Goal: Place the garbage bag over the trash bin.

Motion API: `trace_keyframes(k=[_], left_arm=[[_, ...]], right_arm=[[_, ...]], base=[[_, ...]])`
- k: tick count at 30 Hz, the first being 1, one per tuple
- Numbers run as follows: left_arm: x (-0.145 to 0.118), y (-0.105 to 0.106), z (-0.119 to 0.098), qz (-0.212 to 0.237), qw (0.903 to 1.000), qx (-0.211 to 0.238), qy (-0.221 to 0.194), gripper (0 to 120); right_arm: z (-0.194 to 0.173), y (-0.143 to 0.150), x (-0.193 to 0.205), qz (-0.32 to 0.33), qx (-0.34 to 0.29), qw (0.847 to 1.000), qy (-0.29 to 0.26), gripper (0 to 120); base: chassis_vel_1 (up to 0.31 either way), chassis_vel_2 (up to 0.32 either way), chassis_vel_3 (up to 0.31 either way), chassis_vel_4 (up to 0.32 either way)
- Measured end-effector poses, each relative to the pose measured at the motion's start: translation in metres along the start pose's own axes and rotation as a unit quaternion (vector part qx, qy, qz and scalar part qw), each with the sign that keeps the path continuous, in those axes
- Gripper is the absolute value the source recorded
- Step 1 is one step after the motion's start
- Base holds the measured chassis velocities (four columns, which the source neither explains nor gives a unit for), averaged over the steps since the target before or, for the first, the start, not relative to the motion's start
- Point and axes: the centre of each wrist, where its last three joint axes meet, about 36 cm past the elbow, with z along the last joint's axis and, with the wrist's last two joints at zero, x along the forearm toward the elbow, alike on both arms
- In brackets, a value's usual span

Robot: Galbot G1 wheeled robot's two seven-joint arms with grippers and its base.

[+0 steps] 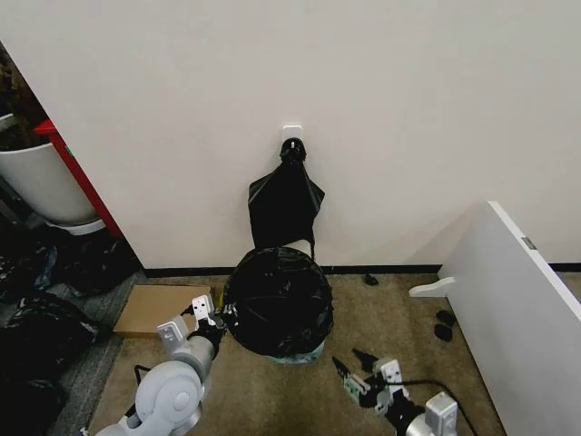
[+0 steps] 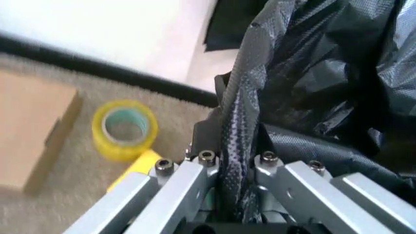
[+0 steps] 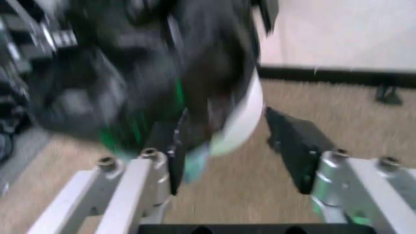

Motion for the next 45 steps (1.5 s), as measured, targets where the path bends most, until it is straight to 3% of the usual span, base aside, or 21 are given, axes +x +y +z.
trace_keyframes(k=[7,11,13,20,27,33,37,45], left_arm=[[-0.003,-0.006,0.010,0.008,0.9935,-0.098,-0.057,1],[-0.006,-0.014,0.016,0.021,0.9892,-0.123,-0.076,1],[-0.007,-0.028,0.029,0.043,0.9857,-0.143,-0.079,1],[-0.017,-0.048,0.047,0.072,0.9772,-0.180,-0.085,1],[-0.040,-0.065,0.062,0.088,0.9691,-0.197,-0.119,1],[-0.022,-0.098,0.108,0.103,0.9685,-0.200,-0.107,1],[-0.013,-0.102,0.120,0.106,0.9676,-0.206,-0.100,1],[0.006,-0.095,0.123,0.093,0.9662,-0.212,-0.113,1]], right_arm=[[-0.043,0.011,0.014,-0.006,-0.003,1.000,-0.015,18],[-0.048,0.010,0.015,-0.004,-0.002,1.000,-0.014,8],[-0.042,0.005,0.008,0.025,0.019,0.999,-0.014,0],[-0.036,0.018,0.001,0.037,0.032,0.999,-0.018,0],[-0.022,0.027,-0.026,0.027,0.032,0.999,0.018,0],[-0.014,0.014,-0.070,0.049,0.049,0.997,0.033,0],[-0.014,0.011,-0.082,0.061,0.056,0.996,0.041,0],[0.002,0.021,-0.099,0.074,0.090,0.990,0.075,0]], base=[[0.000,0.000,0.000,0.000],[0.000,0.000,0.000,0.000],[0.000,0.000,0.000,0.000],[0.000,0.000,0.000,0.000],[0.000,0.000,0.000,0.000],[0.000,0.000,0.000,0.000],[0.000,0.000,0.000,0.000],[0.000,0.000,0.000,0.000]])
